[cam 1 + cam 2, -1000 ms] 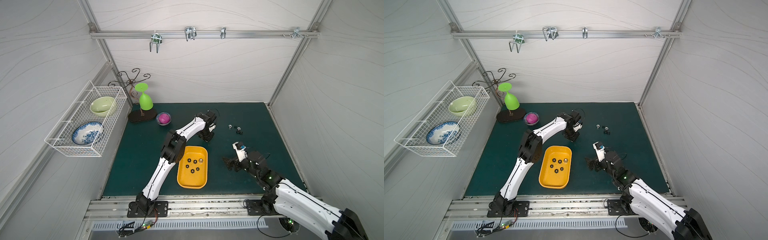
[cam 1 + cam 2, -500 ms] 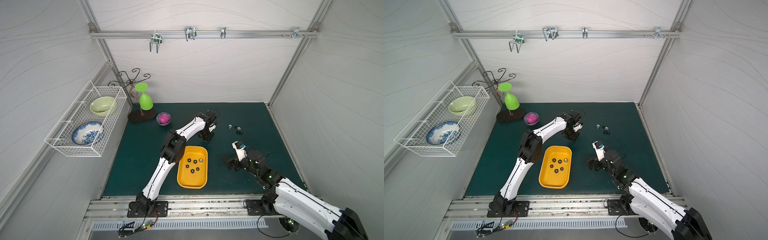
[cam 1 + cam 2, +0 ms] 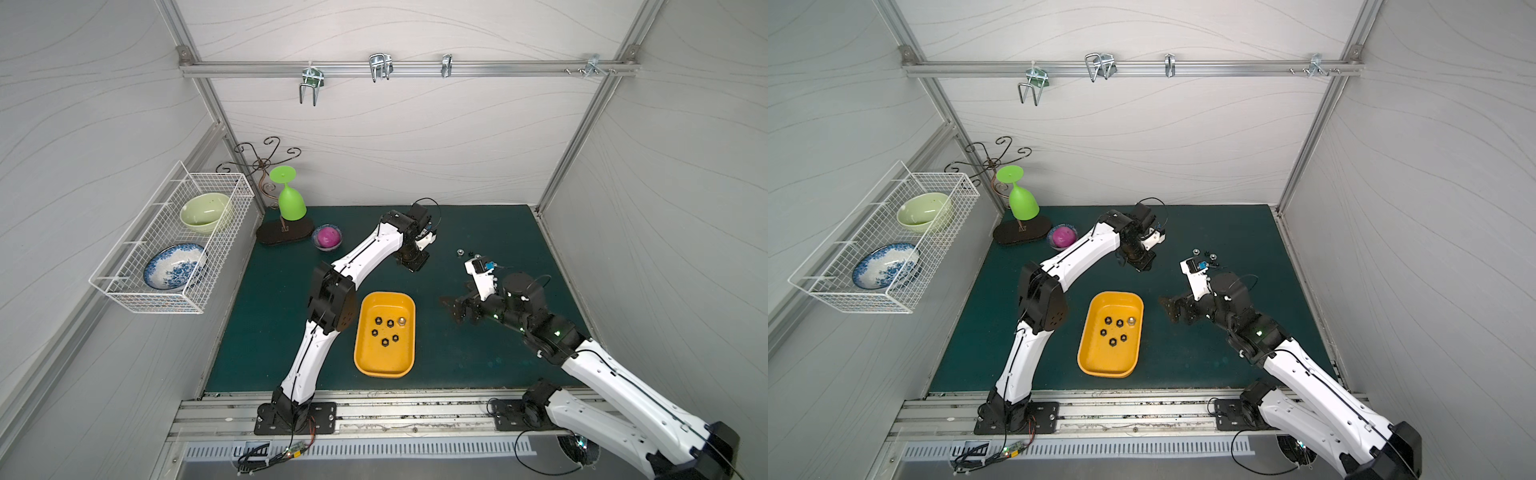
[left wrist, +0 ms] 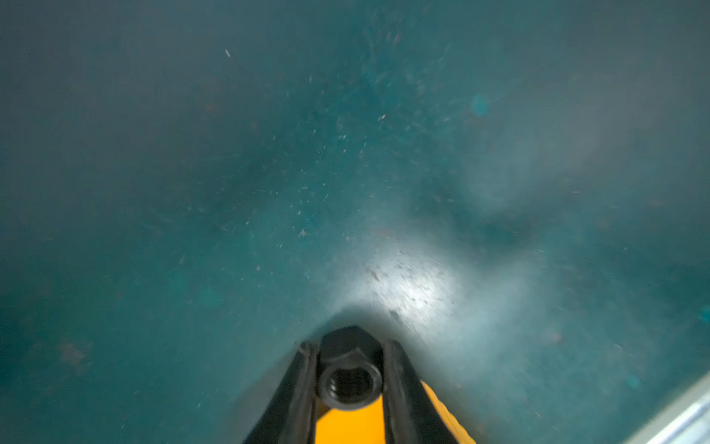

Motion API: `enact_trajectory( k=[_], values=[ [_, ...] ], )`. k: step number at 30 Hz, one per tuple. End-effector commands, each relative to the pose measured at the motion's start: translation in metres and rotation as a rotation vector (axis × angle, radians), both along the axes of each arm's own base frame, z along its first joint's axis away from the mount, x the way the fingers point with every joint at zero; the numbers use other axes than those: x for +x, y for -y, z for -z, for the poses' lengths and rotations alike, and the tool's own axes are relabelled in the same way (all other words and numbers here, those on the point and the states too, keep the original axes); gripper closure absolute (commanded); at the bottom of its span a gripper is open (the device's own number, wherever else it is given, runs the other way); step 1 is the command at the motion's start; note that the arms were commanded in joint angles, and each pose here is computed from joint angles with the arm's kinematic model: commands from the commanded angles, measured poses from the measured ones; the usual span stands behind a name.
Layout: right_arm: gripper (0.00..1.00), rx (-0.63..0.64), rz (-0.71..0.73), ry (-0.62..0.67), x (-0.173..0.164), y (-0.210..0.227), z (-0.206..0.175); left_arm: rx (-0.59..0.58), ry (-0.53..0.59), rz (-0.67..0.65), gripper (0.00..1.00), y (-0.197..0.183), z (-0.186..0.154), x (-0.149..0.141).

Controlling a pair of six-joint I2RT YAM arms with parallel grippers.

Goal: Put the nuts on the desktop into the storage box
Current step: Pick up the nut from the center of the board, then place the nut in the storage box.

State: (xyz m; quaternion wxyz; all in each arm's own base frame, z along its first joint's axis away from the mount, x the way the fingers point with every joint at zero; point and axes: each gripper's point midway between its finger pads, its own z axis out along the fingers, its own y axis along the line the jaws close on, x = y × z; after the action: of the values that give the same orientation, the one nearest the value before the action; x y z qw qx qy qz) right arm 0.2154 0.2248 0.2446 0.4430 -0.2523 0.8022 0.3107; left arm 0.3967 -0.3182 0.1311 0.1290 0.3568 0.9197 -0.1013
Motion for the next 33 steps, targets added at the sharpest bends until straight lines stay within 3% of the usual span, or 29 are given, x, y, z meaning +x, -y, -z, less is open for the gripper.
enact_trajectory(
  k=[1,17,27,33],
  values=[
    [0.01,-0.001,-0.046,-0.093,-0.019,-0.003,-0.01,-0.024,0.017,0.044,0.72,-0.006,-0.031,-0.016],
    [0.01,-0.017,-0.119,-0.412,-0.06,-0.026,-0.044,-0.064,0.054,0.118,0.73,-0.045,-0.088,-0.079],
    [0.01,-0.096,-0.227,-0.396,-0.087,-0.065,-0.031,-0.079,0.031,0.128,0.73,-0.07,-0.09,-0.122],
    [0.01,-0.16,-0.392,-0.303,-0.112,-0.08,-0.011,-0.054,0.028,0.162,0.73,-0.086,-0.075,-0.142]
  ],
)
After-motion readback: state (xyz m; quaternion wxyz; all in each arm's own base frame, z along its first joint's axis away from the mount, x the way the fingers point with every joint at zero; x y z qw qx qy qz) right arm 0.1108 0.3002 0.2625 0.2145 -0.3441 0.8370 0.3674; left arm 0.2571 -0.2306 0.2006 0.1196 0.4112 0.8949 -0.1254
